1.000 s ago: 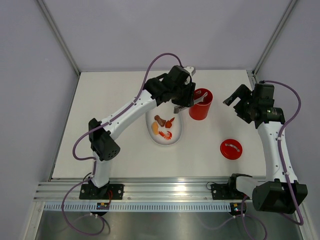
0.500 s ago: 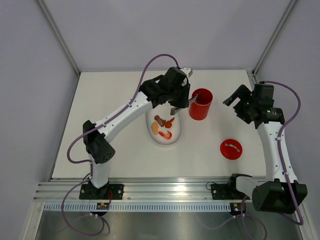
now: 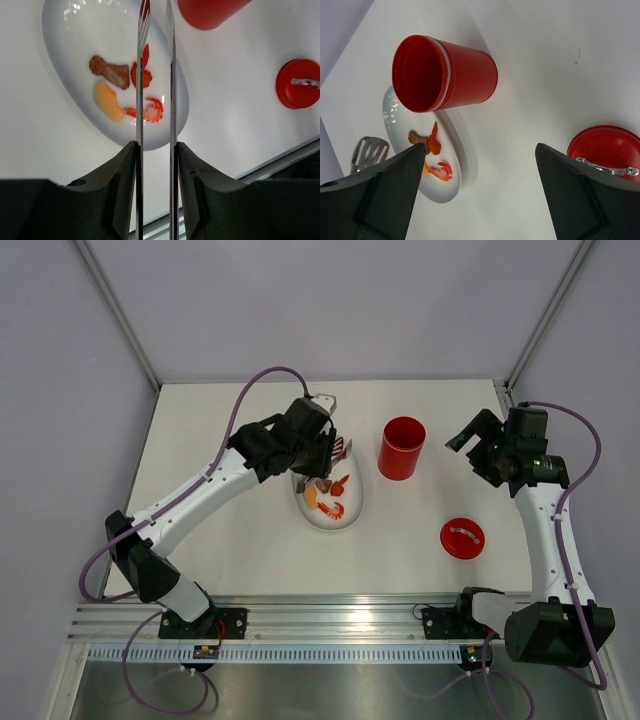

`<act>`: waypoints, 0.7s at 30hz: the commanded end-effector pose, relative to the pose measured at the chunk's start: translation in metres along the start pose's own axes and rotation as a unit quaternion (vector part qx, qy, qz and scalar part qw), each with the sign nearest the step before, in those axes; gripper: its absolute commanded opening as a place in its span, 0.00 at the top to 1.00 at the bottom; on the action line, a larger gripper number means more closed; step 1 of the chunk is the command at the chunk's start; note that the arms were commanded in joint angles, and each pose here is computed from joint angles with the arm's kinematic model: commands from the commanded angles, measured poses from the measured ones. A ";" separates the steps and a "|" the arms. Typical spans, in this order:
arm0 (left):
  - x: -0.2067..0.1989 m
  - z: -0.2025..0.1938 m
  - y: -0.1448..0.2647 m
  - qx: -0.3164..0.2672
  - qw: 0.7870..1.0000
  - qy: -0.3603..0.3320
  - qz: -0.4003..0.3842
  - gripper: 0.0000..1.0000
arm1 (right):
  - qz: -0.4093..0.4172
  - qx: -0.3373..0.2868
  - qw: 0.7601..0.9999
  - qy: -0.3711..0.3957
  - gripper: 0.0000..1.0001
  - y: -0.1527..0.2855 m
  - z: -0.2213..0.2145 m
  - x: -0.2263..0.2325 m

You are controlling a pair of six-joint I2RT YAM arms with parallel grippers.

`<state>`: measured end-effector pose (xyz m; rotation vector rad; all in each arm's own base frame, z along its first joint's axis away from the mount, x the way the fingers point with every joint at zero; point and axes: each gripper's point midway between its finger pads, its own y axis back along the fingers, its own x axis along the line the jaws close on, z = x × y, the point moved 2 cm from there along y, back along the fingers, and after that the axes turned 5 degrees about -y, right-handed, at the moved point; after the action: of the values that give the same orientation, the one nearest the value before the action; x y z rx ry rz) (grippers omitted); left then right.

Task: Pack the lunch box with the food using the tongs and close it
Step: Place the fake food in the packing box, then pick up the fake food from the plate.

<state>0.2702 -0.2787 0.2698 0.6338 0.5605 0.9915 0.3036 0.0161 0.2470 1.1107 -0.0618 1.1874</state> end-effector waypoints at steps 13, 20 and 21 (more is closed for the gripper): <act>0.008 -0.080 -0.030 0.098 0.995 0.014 0.029 0.51 | 0.020 0.003 1.000 -0.002 0.00 -0.005 0.001 0.009; 0.000 -0.081 -0.042 0.107 0.994 0.018 0.018 0.51 | 0.019 0.005 1.000 -0.001 0.00 -0.006 0.000 0.008; 0.001 -0.083 -0.043 0.109 0.994 0.017 0.021 0.51 | 0.019 0.004 1.000 -0.002 0.01 -0.006 0.000 0.008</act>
<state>0.2328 -0.2629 0.1799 0.8744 0.6888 1.0014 0.3067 0.0175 0.2400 1.1330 -0.0544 1.1802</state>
